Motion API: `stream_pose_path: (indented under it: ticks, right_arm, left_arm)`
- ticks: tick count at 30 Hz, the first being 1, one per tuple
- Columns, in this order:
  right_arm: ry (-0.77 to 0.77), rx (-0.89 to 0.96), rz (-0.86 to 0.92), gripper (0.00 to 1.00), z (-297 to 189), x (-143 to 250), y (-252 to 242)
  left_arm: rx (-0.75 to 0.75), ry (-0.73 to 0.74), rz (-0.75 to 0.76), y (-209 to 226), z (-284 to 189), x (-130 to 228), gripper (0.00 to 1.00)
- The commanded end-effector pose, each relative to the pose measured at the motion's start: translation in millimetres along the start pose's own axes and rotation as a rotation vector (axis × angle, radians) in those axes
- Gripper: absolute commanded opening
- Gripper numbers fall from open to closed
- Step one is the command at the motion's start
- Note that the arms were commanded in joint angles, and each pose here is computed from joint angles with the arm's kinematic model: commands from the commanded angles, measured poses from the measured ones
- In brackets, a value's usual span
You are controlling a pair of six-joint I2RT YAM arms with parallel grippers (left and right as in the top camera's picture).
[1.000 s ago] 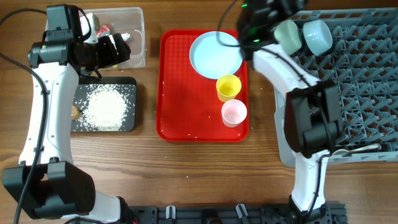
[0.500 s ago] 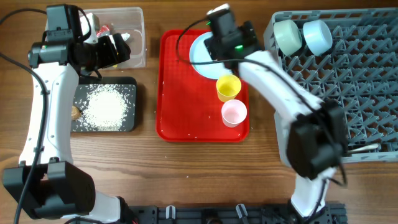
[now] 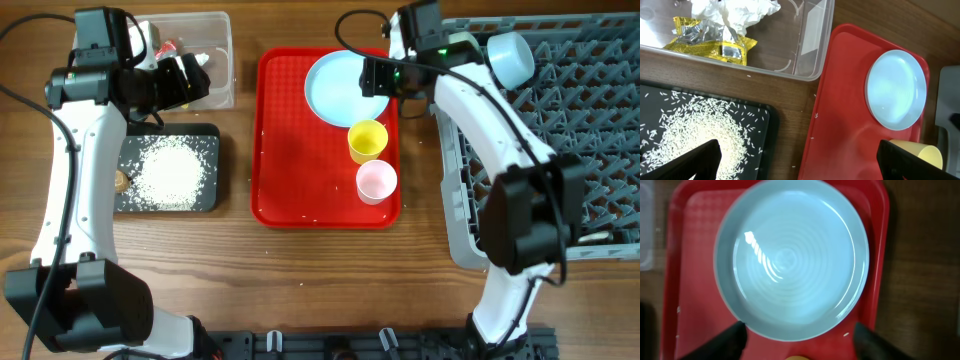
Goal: Sort waste into correct bins and load items into the dishwasher rack
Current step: 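Reach the right gripper toward the blue plate on the red tray, then grasp the light blue plate rim with the right gripper and lift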
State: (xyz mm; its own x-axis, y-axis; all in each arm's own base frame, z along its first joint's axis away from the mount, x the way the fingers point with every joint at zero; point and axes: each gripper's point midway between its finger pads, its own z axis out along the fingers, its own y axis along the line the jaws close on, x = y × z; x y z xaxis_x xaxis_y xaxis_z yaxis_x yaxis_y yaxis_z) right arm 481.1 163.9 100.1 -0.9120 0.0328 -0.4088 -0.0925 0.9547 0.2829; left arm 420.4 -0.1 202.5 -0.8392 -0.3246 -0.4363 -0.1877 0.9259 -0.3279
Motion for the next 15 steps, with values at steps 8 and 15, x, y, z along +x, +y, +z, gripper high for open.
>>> stream_pose_path:
  ticks: [8,15]
  right_arm:
    - [0.132,0.091,0.268,0.45,79.7,42.1,-27.2]
    - [0.111,0.093,0.283,0.39,80.6,37.4,-26.3]
  left_arm:
    - [0.010,-0.010,-0.004,-2.4,-3.3,-2.4,1.00]
    - [0.010,-0.010,-0.004,-2.4,-3.3,-2.4,1.00]
